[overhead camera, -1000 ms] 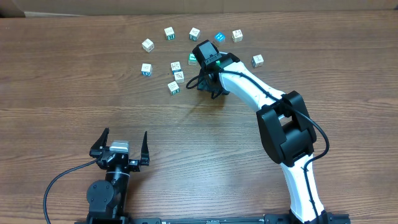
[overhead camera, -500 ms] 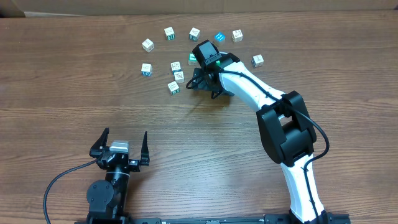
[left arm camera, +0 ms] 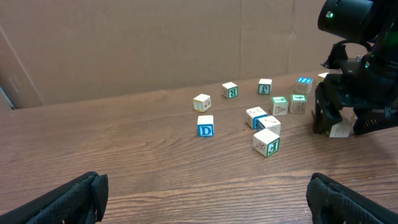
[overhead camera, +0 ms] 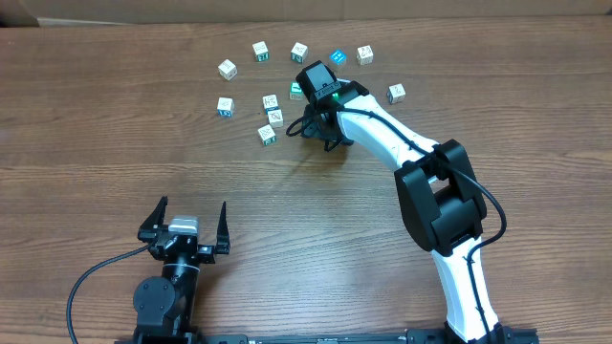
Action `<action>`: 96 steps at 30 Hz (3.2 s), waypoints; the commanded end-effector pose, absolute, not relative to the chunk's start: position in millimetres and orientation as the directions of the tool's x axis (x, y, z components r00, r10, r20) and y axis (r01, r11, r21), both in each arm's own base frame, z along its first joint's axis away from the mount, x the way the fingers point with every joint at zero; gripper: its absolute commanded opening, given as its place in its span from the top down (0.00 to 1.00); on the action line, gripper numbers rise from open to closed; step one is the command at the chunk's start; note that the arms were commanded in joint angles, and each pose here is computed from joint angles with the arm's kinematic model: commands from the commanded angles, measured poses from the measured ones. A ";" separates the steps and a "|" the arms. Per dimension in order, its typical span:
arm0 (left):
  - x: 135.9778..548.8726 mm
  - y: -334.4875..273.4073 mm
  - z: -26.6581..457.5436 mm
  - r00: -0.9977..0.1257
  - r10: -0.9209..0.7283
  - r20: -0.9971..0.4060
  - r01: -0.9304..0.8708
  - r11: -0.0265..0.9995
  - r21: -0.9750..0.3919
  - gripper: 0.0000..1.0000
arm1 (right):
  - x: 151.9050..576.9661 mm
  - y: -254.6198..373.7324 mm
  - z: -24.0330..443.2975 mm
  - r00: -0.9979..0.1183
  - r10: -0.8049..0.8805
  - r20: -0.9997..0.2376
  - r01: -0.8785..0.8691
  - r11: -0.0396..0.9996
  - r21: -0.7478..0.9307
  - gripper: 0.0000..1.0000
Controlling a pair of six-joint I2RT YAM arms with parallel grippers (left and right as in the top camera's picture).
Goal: Form a circle
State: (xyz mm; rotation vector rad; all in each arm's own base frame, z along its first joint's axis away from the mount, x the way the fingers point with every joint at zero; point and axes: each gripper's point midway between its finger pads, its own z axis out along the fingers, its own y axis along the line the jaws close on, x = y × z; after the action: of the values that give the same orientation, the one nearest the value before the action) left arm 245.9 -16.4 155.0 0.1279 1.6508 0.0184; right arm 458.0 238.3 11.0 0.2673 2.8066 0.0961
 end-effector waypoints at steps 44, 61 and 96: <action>245.7 -14.4 155.9 -0.070 0.116 -0.991 0.065 0.992 0.112 0.00 | 458.6 233.2 8.2 -0.932 0.197 -0.306 0.180 0.980 0.083 0.43; 245.7 -14.4 155.9 -0.070 0.116 -0.991 0.065 0.992 0.112 0.00 | 457.8 232.7 7.9 -0.933 0.196 -0.303 0.180 0.980 0.080 0.44; 245.7 -14.4 155.9 -0.070 0.116 -0.991 0.065 0.992 0.112 0.00 | 458.0 232.8 8.0 -0.932 0.197 -0.304 0.180 0.980 0.081 0.43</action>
State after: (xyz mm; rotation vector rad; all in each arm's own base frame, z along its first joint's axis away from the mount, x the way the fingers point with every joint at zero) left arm 245.9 -16.4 155.0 0.1282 1.6507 0.0187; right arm 456.4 237.1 10.4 0.2656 2.8142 0.0887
